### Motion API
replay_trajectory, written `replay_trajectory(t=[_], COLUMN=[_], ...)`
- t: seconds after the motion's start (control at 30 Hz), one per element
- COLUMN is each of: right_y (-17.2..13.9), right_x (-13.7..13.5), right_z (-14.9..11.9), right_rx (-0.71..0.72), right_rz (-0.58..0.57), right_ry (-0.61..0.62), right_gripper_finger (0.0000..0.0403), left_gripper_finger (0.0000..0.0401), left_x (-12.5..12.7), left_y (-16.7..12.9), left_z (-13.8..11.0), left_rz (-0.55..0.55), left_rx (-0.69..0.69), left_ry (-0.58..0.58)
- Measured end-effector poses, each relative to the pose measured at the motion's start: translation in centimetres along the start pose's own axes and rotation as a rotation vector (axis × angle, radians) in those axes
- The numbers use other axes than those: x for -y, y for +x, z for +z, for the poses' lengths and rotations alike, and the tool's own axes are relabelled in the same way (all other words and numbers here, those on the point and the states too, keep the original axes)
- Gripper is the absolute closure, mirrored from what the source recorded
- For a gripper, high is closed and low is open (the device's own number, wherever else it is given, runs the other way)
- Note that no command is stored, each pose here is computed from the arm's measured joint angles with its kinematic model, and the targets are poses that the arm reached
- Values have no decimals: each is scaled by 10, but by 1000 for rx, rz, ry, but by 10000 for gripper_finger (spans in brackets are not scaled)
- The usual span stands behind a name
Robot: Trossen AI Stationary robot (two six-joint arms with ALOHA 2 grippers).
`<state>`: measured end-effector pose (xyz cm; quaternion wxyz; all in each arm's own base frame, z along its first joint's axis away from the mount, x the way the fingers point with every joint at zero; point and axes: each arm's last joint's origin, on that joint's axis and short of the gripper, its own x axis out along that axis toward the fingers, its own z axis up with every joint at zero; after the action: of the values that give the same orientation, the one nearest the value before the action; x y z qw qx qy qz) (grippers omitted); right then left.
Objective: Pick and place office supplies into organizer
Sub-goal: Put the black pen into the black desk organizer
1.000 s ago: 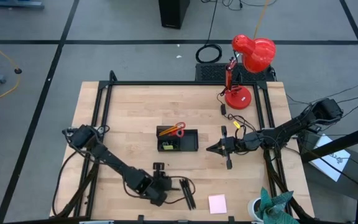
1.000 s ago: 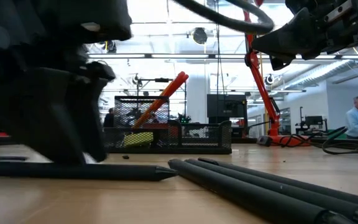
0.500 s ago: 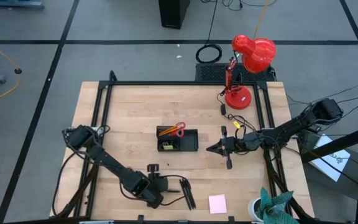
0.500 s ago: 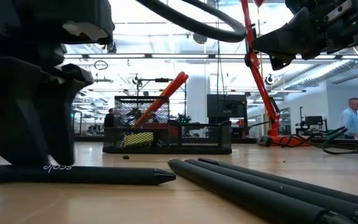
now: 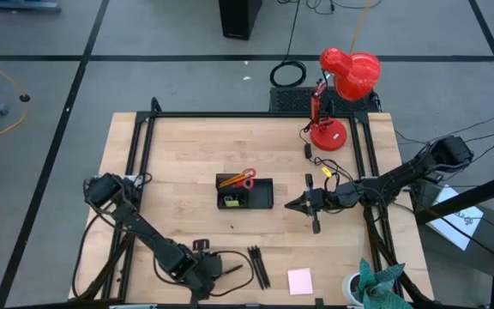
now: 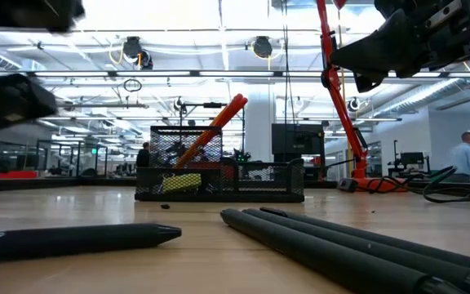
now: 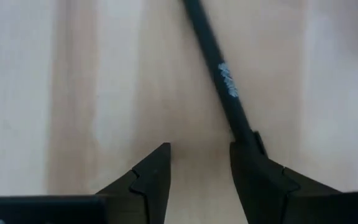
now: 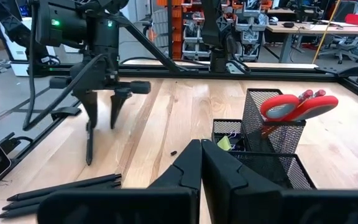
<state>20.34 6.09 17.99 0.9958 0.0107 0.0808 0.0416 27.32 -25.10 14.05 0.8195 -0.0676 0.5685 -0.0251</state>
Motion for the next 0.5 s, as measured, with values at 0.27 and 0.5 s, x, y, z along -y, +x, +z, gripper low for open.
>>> replay_trajectory(t=[0.27,0.5], right_y=[0,0], right_x=[0,0], right_z=[0,0], right_rx=[1,5], right_rz=[0,0], right_ry=[0,1], right_gripper_finger=[399,399], left_gripper_finger=[233,233], left_x=[-3,3], left_y=[-26,-26], left_z=[17,42], left_rz=[78,-151], left_rx=[217,297], left_ry=[84,208])
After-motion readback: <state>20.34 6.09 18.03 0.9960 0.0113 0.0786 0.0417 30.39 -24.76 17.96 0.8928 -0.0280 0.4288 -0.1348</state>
